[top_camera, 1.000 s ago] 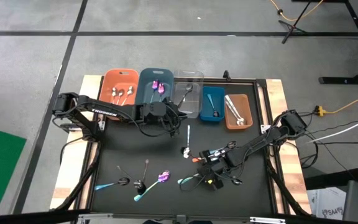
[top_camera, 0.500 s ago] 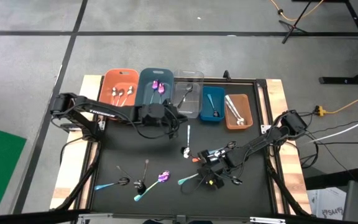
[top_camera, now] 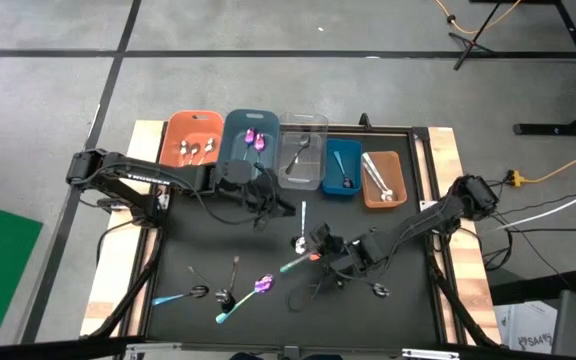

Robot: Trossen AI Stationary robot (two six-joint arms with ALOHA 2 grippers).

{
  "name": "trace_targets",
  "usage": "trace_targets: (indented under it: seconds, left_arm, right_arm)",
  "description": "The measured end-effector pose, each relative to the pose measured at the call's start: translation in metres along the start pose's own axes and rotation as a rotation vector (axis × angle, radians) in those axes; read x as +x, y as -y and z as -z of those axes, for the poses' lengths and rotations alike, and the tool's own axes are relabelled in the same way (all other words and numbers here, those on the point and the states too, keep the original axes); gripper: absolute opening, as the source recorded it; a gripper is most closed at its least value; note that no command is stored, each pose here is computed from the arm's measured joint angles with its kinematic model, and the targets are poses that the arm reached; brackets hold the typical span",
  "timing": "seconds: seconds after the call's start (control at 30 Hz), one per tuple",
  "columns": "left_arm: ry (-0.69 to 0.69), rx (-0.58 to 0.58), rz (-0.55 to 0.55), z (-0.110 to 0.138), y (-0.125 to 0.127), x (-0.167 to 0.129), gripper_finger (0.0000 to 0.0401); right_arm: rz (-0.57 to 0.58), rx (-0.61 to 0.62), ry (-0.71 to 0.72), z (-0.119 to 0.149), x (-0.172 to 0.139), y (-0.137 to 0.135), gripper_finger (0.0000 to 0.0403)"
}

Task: Sort silverware by color (type)
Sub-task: Put the purple spoon into the left blue bin

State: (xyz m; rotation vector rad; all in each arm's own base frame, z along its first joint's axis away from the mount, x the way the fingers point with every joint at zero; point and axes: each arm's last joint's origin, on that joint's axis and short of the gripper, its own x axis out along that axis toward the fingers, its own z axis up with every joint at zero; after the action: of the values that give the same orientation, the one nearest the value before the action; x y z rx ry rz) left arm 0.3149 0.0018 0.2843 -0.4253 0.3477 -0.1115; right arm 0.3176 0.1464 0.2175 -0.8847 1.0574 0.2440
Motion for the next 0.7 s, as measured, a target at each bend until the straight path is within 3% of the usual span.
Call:
trace_targets:
  seconds: [0.13,0.3,0.47,0.7]
  left_arm:
    - [-0.105,-0.119,0.045,0.008,0.0,0.0,0.0051]
    - [-0.252,-0.226,-0.002,0.024,0.001,-0.001,0.0051]
    - [-0.342,-0.255,-0.016,0.036,0.008,-0.001,0.0051]
    - [-0.327,-0.222,-0.059,0.041,0.018,0.0,0.0051]
  right_arm:
    - [0.061,-0.082,-0.019,-0.003,-0.009,0.023,0.0001]
    - [0.093,-0.133,-0.01,-0.005,-0.016,0.049,0.0001]
    - [0.127,-0.136,0.002,-0.004,-0.02,0.071,0.0001]
    - [0.124,-0.093,0.018,0.0,-0.02,0.088,0.0001]
